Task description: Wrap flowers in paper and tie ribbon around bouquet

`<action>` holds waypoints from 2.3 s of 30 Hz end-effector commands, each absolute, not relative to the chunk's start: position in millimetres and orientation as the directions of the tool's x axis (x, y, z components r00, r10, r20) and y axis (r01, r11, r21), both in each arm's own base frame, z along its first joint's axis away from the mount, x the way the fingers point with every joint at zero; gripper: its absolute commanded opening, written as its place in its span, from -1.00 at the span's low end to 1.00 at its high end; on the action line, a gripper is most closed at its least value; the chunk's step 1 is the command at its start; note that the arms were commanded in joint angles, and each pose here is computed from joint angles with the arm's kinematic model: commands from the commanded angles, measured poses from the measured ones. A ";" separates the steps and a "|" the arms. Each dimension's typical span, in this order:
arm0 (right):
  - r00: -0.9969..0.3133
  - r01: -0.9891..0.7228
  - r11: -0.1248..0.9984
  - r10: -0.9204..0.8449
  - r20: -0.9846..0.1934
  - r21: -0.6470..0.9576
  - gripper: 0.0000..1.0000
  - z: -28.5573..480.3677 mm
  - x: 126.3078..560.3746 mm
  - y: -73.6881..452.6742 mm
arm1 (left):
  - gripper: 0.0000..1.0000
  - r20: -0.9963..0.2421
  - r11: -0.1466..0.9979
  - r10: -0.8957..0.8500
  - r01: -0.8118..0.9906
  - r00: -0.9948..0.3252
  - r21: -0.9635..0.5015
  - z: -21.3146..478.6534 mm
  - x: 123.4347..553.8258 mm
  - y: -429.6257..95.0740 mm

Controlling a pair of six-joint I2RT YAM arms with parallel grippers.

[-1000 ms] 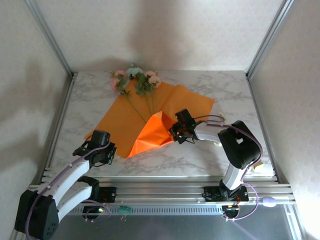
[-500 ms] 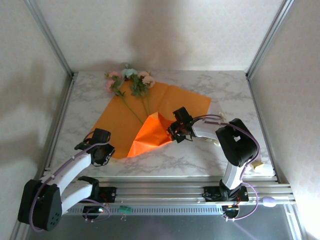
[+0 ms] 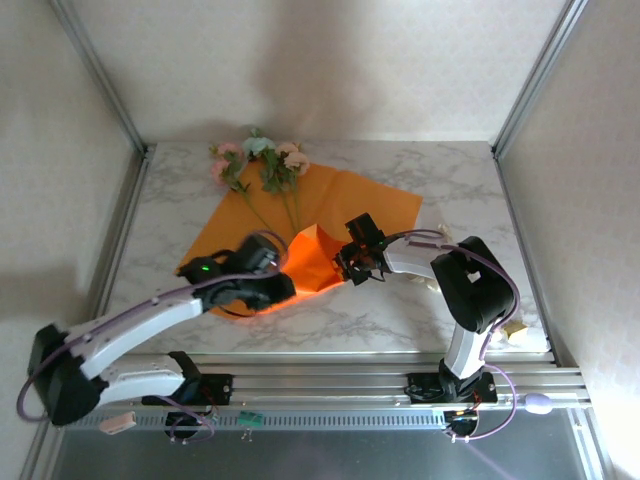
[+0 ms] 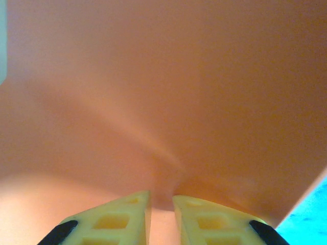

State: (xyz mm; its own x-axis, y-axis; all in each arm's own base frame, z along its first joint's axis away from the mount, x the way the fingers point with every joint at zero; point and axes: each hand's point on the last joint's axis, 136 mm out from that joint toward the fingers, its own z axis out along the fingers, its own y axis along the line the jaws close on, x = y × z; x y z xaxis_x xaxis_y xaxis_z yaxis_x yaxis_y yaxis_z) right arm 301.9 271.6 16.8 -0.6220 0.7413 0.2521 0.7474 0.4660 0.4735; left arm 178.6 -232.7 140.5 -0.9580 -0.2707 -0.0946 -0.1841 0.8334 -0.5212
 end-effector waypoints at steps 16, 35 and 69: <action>-0.558 0.815 0.478 0.799 0.222 0.326 -0.52 -19.3 271.4 237.7 | -0.52 -0.055 0.828 -0.377 -0.310 -0.925 -0.467 46.5 227.7 -198.8; -0.683 0.588 0.555 0.731 -0.007 0.589 -0.10 78.7 299.1 221.8 | -0.57 -0.157 0.911 -0.349 -0.295 -0.924 -0.288 13.0 264.3 -159.2; -0.654 0.458 0.354 0.755 0.040 0.816 -0.31 4.9 312.5 193.4 | -0.59 -0.146 0.938 -0.305 -0.269 -0.941 -0.220 -0.9 259.7 -149.4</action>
